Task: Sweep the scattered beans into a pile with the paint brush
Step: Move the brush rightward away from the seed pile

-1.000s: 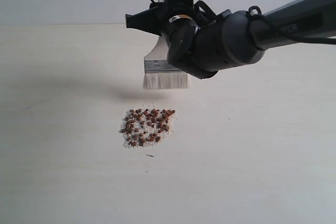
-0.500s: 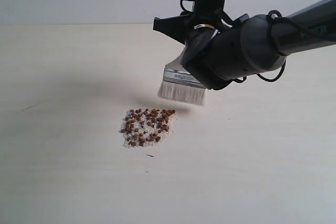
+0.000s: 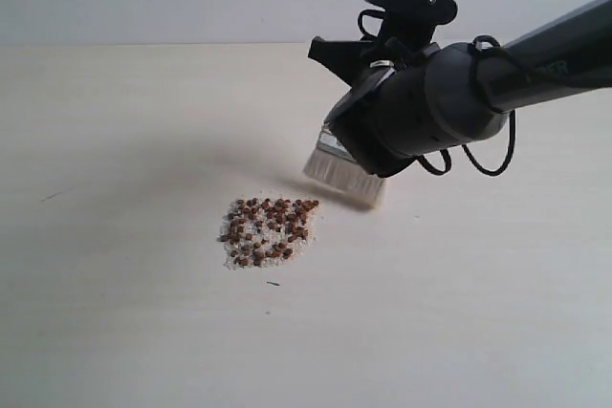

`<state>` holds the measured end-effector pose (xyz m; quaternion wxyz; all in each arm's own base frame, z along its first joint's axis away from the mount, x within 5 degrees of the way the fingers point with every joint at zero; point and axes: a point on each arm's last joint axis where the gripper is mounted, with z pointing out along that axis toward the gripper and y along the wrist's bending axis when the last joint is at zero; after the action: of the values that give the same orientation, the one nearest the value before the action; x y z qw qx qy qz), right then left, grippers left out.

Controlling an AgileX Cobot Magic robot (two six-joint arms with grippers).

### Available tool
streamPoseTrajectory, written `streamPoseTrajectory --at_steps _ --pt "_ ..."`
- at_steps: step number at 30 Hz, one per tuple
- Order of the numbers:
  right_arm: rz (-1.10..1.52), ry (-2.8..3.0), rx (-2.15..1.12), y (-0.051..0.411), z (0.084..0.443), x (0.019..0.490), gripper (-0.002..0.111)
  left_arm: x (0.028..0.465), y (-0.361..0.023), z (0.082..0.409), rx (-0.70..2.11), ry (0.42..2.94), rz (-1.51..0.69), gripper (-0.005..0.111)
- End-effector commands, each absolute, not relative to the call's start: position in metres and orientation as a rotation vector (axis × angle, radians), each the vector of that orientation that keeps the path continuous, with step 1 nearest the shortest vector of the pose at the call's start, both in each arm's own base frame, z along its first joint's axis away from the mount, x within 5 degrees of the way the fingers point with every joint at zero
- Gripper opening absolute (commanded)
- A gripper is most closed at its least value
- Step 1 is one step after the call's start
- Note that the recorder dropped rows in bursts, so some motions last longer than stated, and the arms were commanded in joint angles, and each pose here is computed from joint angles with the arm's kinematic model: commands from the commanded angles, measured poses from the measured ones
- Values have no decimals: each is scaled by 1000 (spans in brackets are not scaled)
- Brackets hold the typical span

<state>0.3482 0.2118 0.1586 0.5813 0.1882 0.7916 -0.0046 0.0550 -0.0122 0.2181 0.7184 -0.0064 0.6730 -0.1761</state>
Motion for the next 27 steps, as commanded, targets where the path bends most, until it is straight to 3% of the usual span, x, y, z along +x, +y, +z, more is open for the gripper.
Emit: streamPoseTrajectory --at_steps 1,8,10,17,22,27 --pt "-214 1755 242 198 206 343 0 55 -12 217 -13 1492 -391 0" --pt "96 2137 -64 160 236 347 0 55 -12 217 -13 1492 -391 0" --pt "34 2133 -178 154 236 345 0 55 -12 217 -13 1492 -391 0" --pt "41 2145 -131 149 234 343 0 55 -12 217 -13 1492 -391 0" --pt "-195 2113 -186 136 236 344 0 55 -12 217 -13 1492 -391 0" --pt "-542 2058 -450 123 240 345 0 55 -12 217 -13 1492 -391 0"
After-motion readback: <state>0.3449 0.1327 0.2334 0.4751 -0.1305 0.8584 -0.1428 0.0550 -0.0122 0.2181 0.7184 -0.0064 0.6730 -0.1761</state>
